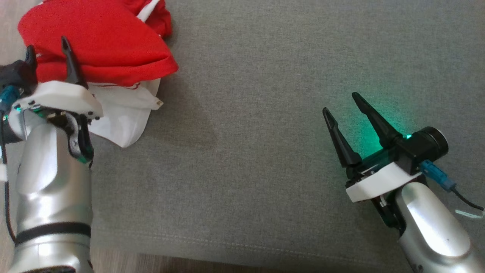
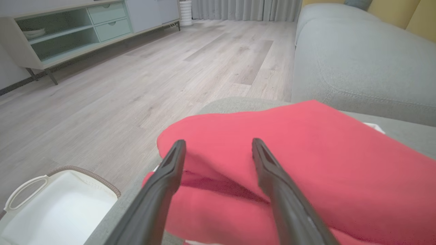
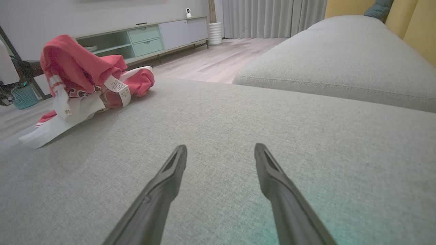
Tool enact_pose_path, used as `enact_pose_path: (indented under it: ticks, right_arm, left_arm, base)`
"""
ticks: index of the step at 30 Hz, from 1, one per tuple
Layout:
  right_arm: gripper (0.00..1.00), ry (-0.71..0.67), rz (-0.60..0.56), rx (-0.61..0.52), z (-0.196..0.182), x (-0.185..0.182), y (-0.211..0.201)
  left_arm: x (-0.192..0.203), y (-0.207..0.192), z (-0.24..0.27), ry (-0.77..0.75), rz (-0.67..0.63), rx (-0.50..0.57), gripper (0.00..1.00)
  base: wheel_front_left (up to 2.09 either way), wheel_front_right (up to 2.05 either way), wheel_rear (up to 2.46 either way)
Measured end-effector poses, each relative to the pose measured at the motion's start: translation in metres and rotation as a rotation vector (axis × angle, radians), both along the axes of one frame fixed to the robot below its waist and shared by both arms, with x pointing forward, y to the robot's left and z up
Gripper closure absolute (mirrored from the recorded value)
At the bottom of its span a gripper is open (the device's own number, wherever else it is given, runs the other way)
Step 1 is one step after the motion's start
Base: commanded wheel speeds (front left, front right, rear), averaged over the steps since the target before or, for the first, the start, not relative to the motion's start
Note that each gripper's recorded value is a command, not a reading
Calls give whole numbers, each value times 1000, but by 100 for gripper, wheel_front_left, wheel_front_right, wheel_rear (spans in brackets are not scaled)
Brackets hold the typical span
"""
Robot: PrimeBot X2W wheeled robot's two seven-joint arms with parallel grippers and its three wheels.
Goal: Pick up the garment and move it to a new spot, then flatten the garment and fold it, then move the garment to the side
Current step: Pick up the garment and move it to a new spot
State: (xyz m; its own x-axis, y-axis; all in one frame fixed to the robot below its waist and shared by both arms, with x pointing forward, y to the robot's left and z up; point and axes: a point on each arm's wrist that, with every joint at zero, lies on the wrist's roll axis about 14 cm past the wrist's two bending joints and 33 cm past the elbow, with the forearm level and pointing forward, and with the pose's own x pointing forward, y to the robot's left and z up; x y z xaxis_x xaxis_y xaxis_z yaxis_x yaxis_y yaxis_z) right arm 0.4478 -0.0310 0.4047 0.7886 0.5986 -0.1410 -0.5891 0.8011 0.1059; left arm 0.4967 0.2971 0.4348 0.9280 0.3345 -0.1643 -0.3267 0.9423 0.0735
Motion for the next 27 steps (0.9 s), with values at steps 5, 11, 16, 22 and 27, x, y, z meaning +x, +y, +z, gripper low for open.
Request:
enact_pose_path:
  ticks: [5, 11, 16, 22, 27]
  right_arm:
    - [0, 15, -8, -9, -6, 0, -4]
    - [0, 34, -21, 1, -9, -1, -8]
    - [0, 51, -28, 2, -12, -3, -10]
    - [0, 49, -49, 3, -9, -4, -16]
    - [0, 32, -75, 11, 2, -5, -19]
  left_arm:
    - [4, 6, -14, 53, 48, -16, 0]
    - [-1, 7, -36, 123, 91, -88, 11]
    - [0, -3, -49, 183, 63, -117, 100]
    - [16, -11, -33, 152, 12, -75, 100]
    - [36, -17, 8, 51, -56, -13, 100]
  base:
    - [0, 0, 0]
    - [0, 0, 0]
    - [0, 0, 0]
    - [0, 0, 0]
    - [0, 0, 0]
